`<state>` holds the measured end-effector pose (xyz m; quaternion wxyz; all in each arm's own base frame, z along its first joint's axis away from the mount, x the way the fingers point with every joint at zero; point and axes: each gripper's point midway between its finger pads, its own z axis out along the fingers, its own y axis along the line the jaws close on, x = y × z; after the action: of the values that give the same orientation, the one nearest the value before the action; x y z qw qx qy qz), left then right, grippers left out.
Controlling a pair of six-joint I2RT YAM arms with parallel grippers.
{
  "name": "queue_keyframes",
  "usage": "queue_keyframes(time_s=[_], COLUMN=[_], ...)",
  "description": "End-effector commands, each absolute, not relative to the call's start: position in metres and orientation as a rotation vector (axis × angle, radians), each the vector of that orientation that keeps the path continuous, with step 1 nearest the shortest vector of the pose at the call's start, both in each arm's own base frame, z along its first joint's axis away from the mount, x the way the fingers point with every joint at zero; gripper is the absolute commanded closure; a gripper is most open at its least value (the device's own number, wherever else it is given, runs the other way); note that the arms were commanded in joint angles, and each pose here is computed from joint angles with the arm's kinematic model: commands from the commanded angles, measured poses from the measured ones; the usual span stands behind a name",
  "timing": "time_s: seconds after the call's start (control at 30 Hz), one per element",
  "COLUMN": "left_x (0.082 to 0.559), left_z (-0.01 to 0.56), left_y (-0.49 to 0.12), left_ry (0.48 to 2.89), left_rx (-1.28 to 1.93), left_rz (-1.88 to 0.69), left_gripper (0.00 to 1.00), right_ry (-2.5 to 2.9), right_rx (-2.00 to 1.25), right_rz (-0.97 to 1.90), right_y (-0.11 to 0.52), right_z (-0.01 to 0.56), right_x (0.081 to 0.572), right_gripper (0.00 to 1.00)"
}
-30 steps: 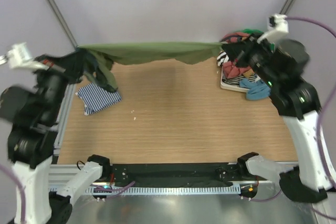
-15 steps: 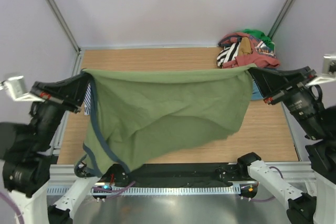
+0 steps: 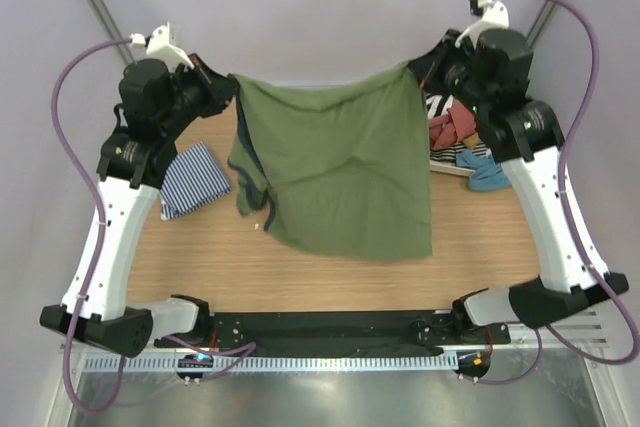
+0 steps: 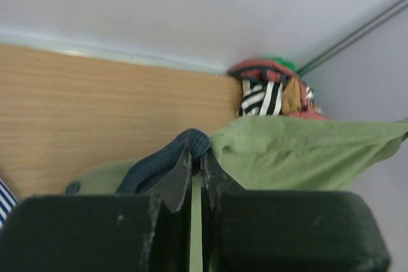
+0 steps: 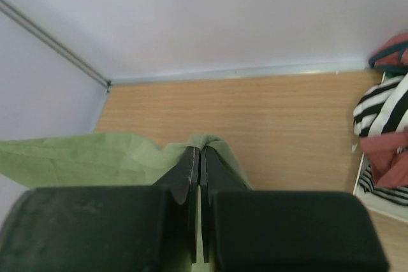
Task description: Fold and stack the tank tops
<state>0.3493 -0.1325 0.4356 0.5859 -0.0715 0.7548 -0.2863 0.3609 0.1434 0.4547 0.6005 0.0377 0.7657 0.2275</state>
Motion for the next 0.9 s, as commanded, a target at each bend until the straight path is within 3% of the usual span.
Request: queue_keyframes(time_s=[0.0, 0.17, 0.3, 0.53, 0.77, 0.87], left_x=[0.31, 0.291, 0.273, 0.208, 0.255, 0.279], left_z=[0.558, 0.587, 0.579, 0.586, 0.568, 0.53], left_y=[-0.105, -0.095, -0.094, -0.078, -0.078, -0.081], left_ry=[1.452, 1.399, 1.4, 1.272, 1.466, 1.624], left_rx=[-0.135, -0.118, -0.111, -0.067, -0.204, -0.301], left_rz=[-0.616, -0.584, -0.598, -0.602, -0.562, -0.554], left_gripper=[1.0, 1.0, 1.0, 1.0, 1.0, 1.0], right_ry=[1.503, 1.355, 1.406, 1.294, 1.503, 1.42], right_rx=[0.119, 0.138, 0.094, 0.024, 0.071, 0.045], right_rz=[0.568, 0.611, 0.639, 0.659, 0.562, 0.62], right_y=[0.12, 0.108, 0.116, 0.102, 0.107, 0.113], right_z=[0.56, 0.617, 0.6, 0.597, 0.565, 0.583], right_x=[0.348, 0.321, 0.313, 0.241, 0.3, 0.291], right_gripper=[0.99, 0.99, 0.99, 0.99, 0.99, 0.99])
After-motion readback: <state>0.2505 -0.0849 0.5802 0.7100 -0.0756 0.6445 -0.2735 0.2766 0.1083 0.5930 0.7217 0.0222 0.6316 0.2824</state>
